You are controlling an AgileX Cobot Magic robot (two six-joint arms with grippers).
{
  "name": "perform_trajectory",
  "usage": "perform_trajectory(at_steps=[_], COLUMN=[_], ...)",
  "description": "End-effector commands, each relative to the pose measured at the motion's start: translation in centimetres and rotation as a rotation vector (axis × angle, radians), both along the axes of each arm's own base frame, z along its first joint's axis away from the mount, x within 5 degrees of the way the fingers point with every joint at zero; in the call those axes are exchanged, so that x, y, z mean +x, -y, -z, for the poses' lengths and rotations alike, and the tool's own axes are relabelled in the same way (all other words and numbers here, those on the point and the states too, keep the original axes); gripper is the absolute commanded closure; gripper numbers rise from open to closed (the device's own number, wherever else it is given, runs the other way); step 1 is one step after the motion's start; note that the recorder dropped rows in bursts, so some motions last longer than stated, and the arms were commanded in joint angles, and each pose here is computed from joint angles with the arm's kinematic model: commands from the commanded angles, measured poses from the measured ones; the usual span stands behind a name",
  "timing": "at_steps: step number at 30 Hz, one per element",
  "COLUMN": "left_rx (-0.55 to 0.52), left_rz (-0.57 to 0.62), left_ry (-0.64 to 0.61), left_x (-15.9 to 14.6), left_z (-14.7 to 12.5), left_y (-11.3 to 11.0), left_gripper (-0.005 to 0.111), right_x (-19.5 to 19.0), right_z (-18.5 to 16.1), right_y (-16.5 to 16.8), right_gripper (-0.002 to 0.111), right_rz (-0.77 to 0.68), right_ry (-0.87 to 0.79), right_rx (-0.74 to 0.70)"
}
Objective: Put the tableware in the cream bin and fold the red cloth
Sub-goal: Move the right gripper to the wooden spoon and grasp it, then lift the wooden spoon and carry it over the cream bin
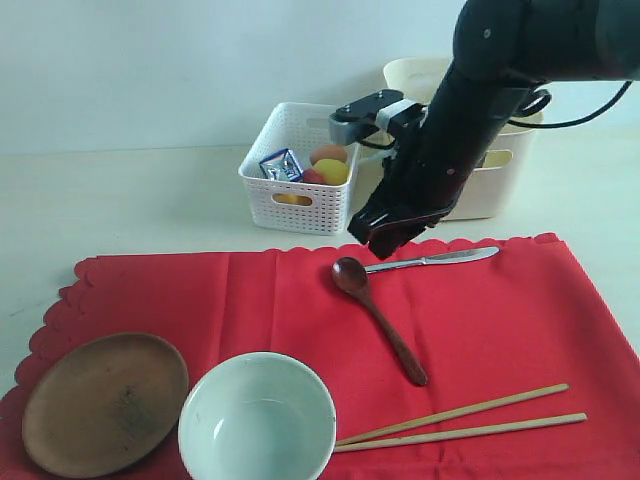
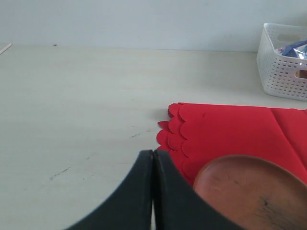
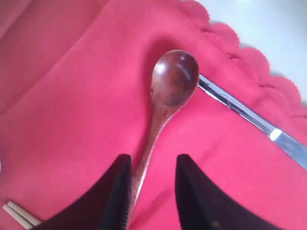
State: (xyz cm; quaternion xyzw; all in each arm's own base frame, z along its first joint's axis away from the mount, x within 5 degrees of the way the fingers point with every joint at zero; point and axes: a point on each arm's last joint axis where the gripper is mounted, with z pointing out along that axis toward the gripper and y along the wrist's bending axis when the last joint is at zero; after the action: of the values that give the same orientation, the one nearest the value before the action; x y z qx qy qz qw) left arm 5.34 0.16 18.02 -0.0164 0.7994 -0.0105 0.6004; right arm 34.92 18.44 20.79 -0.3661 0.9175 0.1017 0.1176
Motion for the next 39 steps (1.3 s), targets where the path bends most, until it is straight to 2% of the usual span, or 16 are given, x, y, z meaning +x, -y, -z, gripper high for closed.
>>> perform_trajectory(at_steps=[1, 19, 21, 22, 23, 24, 27, 33, 39], left_rx=[-0.002, -0.002, -0.002, -0.002, -0.002, -0.002, -0.002, -0.002, -0.002], left_rz=[-0.004, -0.004, -0.004, -0.004, -0.004, -0.004, -0.004, -0.004, -0.004], left_ry=[0.016, 0.016, 0.016, 0.016, 0.016, 0.016, 0.016, 0.016, 0.016], left_x=[0.0, 0.0, 0.0, 0.0, 0.0, 0.0, 0.0, 0.0, 0.0], left_z=[-0.1, -0.1, -0.1, -0.1, -0.1, -0.1, -0.1, -0.1, -0.1], left_y=[0.0, 0.0, 0.0, 0.0, 0.0, 0.0, 0.0, 0.0, 0.0], left_gripper=[0.107, 0.107, 0.107, 0.107, 0.107, 0.107, 0.107, 0.107, 0.107], right_x=[-0.3, 0.9, 1.0, 1.0, 1.0, 1.0, 1.0, -0.1, -1.5], right_z=[1.4, 9.6, 10.1, 10.1, 10.1, 9.6, 7.2, -1.4, -6.8], right_y=[-1.6, -2.0, -2.0, -2.0, -2.0, -2.0, -1.9, -1.2, -0.5], right_gripper=[0.077, 0.077, 0.082, 0.094, 0.101, 0.108, 0.108, 0.108, 0.108], right_rz=[-0.040, 0.037, 0.052, 0.050, 0.049, 0.048, 0.047, 0.045, 0.053], right_ry=[0.003, -0.110, -0.104, -0.103, -0.107, -0.097, -0.053, 0.124, 0.259], right_rx=[-0.010, -0.120, -0.121, -0.124, -0.126, -0.121, -0.099, -0.011, 0.067])
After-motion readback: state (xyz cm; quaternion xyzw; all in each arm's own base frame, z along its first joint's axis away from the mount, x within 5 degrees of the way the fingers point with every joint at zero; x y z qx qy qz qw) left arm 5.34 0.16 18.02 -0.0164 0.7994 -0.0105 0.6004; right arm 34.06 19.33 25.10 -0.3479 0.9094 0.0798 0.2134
